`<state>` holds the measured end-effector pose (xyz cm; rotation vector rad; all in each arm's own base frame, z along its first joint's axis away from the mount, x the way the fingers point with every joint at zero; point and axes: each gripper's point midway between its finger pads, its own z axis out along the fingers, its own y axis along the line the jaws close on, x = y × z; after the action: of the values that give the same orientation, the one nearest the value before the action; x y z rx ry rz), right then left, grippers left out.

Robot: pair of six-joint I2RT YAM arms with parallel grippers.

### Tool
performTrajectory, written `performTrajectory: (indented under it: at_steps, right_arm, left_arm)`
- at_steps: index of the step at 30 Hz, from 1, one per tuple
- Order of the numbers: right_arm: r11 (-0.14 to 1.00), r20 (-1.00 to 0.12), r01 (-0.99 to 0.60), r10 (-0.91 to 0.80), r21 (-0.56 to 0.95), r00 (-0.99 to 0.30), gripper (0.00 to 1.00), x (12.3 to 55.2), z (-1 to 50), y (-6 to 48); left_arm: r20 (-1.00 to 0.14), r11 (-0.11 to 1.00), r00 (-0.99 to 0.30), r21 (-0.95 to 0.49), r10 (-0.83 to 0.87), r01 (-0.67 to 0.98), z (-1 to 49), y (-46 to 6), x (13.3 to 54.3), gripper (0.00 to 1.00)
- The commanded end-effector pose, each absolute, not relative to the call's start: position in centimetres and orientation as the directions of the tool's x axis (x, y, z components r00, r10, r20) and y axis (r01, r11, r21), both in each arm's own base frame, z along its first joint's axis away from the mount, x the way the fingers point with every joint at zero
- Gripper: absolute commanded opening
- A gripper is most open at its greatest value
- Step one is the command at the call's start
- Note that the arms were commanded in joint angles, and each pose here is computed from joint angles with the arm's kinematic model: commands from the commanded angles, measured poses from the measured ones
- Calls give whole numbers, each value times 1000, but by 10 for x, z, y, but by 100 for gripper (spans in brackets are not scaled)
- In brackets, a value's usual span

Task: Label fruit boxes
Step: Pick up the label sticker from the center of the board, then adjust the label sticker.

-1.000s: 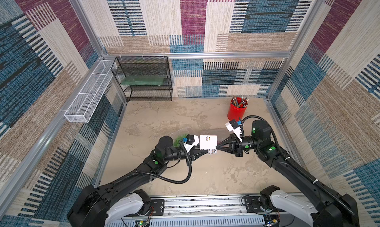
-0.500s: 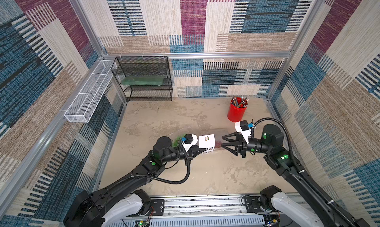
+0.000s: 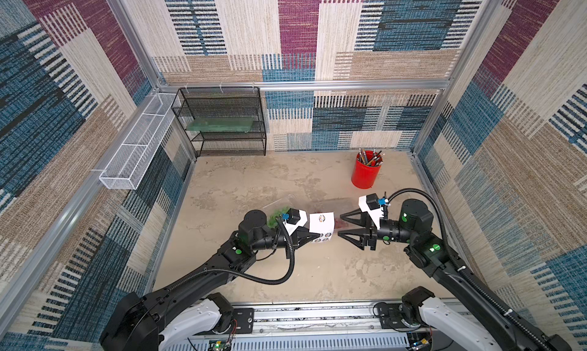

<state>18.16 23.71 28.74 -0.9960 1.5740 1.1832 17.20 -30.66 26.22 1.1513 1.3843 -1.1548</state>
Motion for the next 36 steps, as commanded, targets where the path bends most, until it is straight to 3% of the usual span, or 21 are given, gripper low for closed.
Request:
performTrajectory:
  at_steps: [1, 8, 10, 12, 15, 18, 20, 24, 30, 36]
  right_arm:
    - [88, -959, -960, -78, 265, -272, 66, 168, 298, 247]
    - [15, -951, -956, -100, 293, -293, 59, 164, 292, 258]
    - [1, -951, -956, -101, 294, -293, 46, 163, 292, 259]
    - [-8, -952, -956, -102, 292, -290, 16, 162, 293, 260]
    - [-3, -952, -957, -100, 290, -288, 0, 164, 294, 259]
    - [-4, -957, -960, -82, 279, -278, 0, 165, 299, 258]
    - [-9, -960, -962, -73, 273, -272, 0, 165, 302, 258]
    - [-21, -958, -960, -73, 278, -276, 0, 165, 304, 259]
    - [-22, -956, -958, -77, 285, -282, 0, 166, 303, 259]
    - [-23, -955, -957, -79, 289, -287, 0, 166, 302, 259]
  left_arm:
    - [-996, 42, -64, -62, 61, 997, 272, -310, 163, 0]
    - [-996, 28, -59, -57, 59, 998, 272, -312, 160, 0]
    - [-996, 29, -59, -58, 61, 998, 272, -312, 160, 0]
    - [-996, 32, -60, -58, 63, 998, 271, -312, 161, 0]
    - [-996, 40, -61, -59, 64, 997, 269, -312, 162, 5]
    - [-996, 44, -62, -59, 65, 997, 268, -313, 162, 20]
    - [-995, 42, -68, -65, 69, 997, 265, -314, 163, 23]
    - [-994, 42, -74, -71, 77, 997, 262, -314, 163, 23]
    - [-996, 66, -61, -57, 65, 996, 266, -313, 166, 12]
    - [-997, 72, -60, -56, 57, 996, 268, -312, 166, 13]
